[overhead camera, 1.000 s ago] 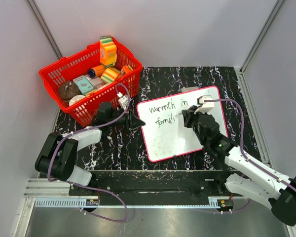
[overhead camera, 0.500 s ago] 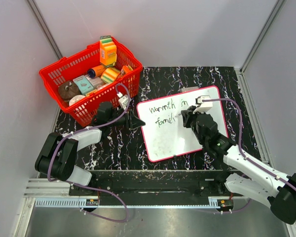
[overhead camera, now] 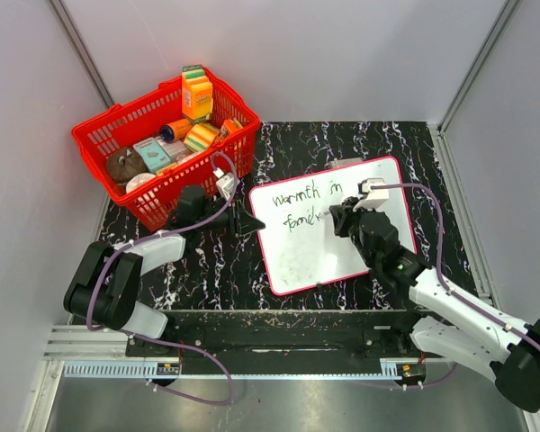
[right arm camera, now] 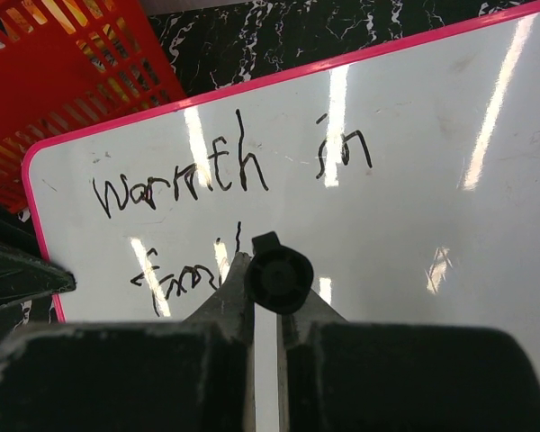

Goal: Write a sentence on the whiteboard
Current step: Write with the whiteboard marker on the whiteboard.

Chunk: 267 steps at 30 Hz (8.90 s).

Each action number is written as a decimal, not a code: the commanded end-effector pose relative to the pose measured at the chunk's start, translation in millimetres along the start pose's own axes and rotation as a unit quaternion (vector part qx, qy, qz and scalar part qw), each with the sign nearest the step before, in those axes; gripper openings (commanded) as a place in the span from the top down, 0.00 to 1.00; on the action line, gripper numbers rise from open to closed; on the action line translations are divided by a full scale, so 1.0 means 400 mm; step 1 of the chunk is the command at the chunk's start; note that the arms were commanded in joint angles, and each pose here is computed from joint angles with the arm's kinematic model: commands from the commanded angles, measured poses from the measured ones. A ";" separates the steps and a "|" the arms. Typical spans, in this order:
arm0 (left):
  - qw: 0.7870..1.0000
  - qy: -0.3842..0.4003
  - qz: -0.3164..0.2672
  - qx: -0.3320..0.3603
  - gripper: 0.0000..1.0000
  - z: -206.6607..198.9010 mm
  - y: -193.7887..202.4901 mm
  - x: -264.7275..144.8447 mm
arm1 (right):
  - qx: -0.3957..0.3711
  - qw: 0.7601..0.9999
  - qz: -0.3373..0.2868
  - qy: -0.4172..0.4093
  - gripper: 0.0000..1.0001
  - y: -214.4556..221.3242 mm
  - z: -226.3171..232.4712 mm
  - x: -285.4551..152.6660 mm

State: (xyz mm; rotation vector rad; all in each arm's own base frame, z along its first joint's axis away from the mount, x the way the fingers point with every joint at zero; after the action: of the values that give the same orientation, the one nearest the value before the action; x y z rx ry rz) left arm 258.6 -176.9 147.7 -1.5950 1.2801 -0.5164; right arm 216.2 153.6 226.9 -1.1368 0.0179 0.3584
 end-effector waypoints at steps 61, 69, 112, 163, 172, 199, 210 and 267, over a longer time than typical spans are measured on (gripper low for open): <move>0.998 -0.027 0.007 0.065 1.00 0.011 -0.001 0.008 | 0.155 0.968 0.012 -0.197 1.00 -0.194 -0.084 -0.030; 0.997 -0.019 0.007 0.068 0.81 0.002 -0.009 0.009 | 0.123 0.985 -0.013 -0.118 1.00 -0.182 -0.120 -0.081; 0.987 0.121 -0.093 -0.049 0.52 -0.085 0.052 0.070 | 0.109 0.988 0.000 -0.108 1.00 -0.156 -0.124 -0.141; 0.999 0.010 0.032 -0.036 1.00 -0.011 0.110 -0.035 | 0.011 0.997 -0.028 -0.067 1.00 -0.148 -0.002 -0.064; 0.999 0.013 0.032 -0.038 1.00 -0.011 0.110 -0.034 | 0.008 0.996 -0.060 -0.059 1.00 -0.155 -0.007 -0.050; 0.998 0.023 0.032 -0.039 1.00 -0.014 0.111 -0.033 | 0.001 0.998 -0.036 -0.044 1.00 -0.121 -0.009 0.006; 0.998 0.025 0.032 -0.039 1.00 -0.014 0.110 -0.033 | 0.001 0.999 -0.009 -0.040 1.00 -0.085 -0.028 -0.010; 0.998 0.025 0.033 -0.039 1.00 -0.013 0.111 -0.033 | 0.019 0.998 -0.054 -0.036 1.00 -0.153 -0.014 -0.047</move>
State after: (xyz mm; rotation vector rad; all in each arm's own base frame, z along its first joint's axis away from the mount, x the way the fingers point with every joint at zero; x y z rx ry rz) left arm 220.7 -172.5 133.1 -1.6969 1.5325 -0.4923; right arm 214.2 119.5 260.3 -1.0937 -0.0338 0.3464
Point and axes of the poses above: each gripper's point midway between its finger pads, its own x axis out along the fingers, its own z axis along the line the jaws close on, y = z × x, the point moved 8 cm from there along -x, back along the fingers, and after that the axes turned 9 degrees about x, right-handed, at the moved point
